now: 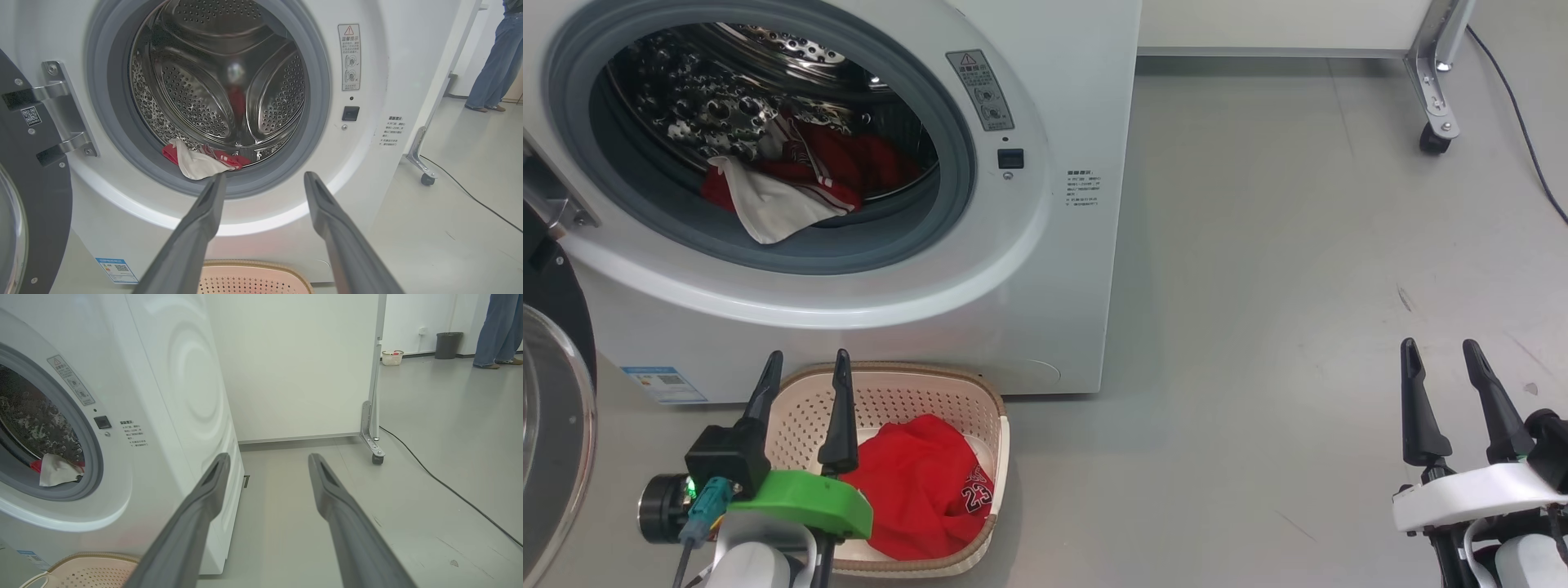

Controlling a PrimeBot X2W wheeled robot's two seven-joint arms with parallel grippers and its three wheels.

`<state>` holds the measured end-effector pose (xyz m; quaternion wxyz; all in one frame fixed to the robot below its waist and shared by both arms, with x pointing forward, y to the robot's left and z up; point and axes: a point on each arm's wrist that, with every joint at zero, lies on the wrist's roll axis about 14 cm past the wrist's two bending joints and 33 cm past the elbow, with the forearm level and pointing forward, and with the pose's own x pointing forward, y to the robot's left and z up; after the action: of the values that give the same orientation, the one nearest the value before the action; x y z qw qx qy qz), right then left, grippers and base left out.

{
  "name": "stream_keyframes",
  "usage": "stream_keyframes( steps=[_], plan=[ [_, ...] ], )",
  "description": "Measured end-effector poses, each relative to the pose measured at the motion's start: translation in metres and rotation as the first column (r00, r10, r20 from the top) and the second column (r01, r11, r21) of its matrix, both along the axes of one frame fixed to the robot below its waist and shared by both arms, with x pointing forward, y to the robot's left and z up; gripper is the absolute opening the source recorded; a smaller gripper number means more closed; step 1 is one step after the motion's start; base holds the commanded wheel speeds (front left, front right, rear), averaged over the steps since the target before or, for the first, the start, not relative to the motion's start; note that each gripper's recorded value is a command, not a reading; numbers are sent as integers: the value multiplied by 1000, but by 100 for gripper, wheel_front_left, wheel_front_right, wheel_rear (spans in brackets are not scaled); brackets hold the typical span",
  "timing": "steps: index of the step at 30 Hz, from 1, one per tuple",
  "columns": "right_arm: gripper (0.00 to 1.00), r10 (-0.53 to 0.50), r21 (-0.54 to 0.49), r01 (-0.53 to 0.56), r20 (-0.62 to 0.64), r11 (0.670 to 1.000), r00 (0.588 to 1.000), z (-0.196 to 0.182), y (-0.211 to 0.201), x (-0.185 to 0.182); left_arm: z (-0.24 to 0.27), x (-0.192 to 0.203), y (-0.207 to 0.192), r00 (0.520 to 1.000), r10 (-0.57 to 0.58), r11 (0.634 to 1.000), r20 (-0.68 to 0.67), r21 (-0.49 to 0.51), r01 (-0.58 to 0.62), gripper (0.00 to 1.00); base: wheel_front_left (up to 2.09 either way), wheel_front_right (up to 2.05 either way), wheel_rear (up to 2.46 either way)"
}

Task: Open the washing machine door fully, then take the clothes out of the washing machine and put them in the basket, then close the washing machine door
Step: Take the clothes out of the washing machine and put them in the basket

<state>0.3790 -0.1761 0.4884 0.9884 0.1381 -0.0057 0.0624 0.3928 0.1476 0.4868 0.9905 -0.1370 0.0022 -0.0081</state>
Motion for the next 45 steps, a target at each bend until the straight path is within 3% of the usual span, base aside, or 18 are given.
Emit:
stream_keyframes(
  steps=[45],
  plan=[
    [100,35,-22,-36,-33,999,999,-12,7,3,-17,-3,-5,999,16,1000,-51,3,-16,100,0,0,0]
  ],
)
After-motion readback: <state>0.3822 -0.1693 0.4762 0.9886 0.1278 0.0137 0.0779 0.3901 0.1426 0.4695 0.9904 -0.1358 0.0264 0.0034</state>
